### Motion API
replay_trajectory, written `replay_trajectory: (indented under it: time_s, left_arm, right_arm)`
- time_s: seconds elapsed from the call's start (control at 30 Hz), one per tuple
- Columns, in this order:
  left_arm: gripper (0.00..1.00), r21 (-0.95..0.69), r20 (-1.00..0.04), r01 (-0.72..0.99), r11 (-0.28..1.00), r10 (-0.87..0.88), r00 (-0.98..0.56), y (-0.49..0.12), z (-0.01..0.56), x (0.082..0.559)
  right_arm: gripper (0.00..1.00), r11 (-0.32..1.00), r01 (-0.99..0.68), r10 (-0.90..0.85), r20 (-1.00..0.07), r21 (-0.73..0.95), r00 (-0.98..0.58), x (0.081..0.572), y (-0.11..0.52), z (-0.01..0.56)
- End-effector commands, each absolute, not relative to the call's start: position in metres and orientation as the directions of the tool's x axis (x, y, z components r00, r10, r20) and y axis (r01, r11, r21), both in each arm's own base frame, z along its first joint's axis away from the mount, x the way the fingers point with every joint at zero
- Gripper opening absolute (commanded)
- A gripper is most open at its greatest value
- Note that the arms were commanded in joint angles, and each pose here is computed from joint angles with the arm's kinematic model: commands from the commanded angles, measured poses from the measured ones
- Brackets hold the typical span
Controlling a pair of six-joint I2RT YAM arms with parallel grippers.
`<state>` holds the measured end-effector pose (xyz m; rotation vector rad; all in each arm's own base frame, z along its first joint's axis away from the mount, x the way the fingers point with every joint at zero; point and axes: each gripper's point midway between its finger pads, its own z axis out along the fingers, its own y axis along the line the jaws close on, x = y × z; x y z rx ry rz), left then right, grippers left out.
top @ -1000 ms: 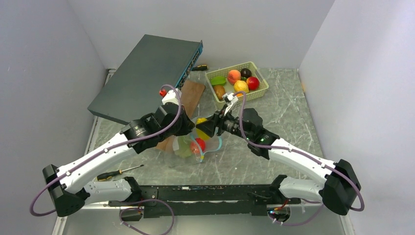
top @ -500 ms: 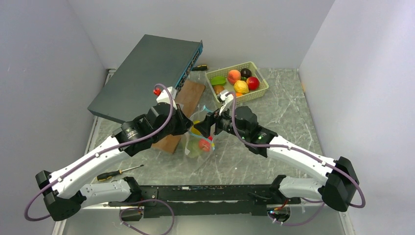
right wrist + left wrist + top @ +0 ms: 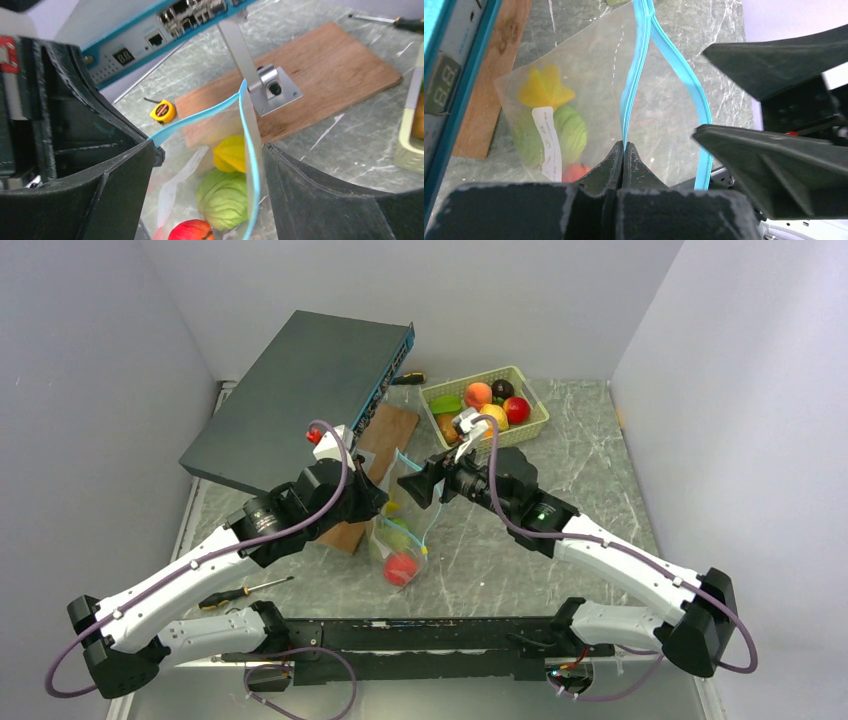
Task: Place the food in the zip-top bag and seal the zipper
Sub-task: Pick up the fake vegetable from the bin.
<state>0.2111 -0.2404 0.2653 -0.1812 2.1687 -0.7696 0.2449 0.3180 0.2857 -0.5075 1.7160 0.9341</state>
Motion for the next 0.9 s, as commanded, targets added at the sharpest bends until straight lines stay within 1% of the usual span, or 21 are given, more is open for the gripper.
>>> replay_trajectory:
  time_s: [0.0, 0.07, 0.2, 0.33, 0.43, 0.6, 0.73, 0.87]
  left_arm:
    - [0.0, -0.594, -0.66, 0.116, 0.796, -0.4, -0.636, -0.235, 0.276, 0.213]
    - [0.0, -0.591, -0.66, 0.115, 0.798, -0.396, -0.639, -0.235, 0.276, 0.212]
    - [0.0, -0.596, -0.655, 0.114, 0.795, -0.399, -0.642, -0.234, 0.272, 0.211]
    - [0.0, -0.603, -0.651, 0.117, 0.789, -0.403, -0.644, -0.236, 0.272, 0.211]
    - [0.0, -0.598, -0.652, 0.116, 0.793, -0.398, -0.645, -0.236, 0.272, 0.211]
    - [0.0, -0.594, -0.654, 0.11, 0.797, -0.399, -0.643, -0.235, 0.272, 0.211]
    - [0.0, -0.587, -0.655, 0.107, 0.803, -0.393, -0.645, -0.233, 0.274, 0.211]
    - [0.0, -0.587, -0.654, 0.103, 0.803, -0.396, -0.645, -0.232, 0.275, 0.21]
  right_arm:
    - [0.81, 0.627, -0.717, 0.23, -0.952, 0.304, -0.203, 0.251, 0.303, 0.352]
    - [0.8, 0.686, -0.662, 0.251, -0.952, 0.303, -0.176, 0.262, 0.293, 0.362]
    - [0.81, 0.814, -0.496, 0.281, -0.952, 0.302, -0.12, 0.291, 0.266, 0.376]
    - [0.81, 0.876, -0.398, 0.267, -0.961, 0.272, -0.068, 0.317, 0.251, 0.381]
    - [0.82, 0.899, -0.329, 0.284, -0.957, 0.289, -0.063, 0.339, 0.236, 0.38]
    - [0.81, 0.885, -0.271, 0.353, -0.925, 0.378, -0.14, 0.389, 0.201, 0.358]
    - [0.81, 0.891, -0.232, 0.347, -0.915, 0.391, -0.207, 0.423, 0.187, 0.33]
    - [0.81, 0.89, -0.247, 0.306, -0.904, 0.383, -0.298, 0.453, 0.193, 0.302]
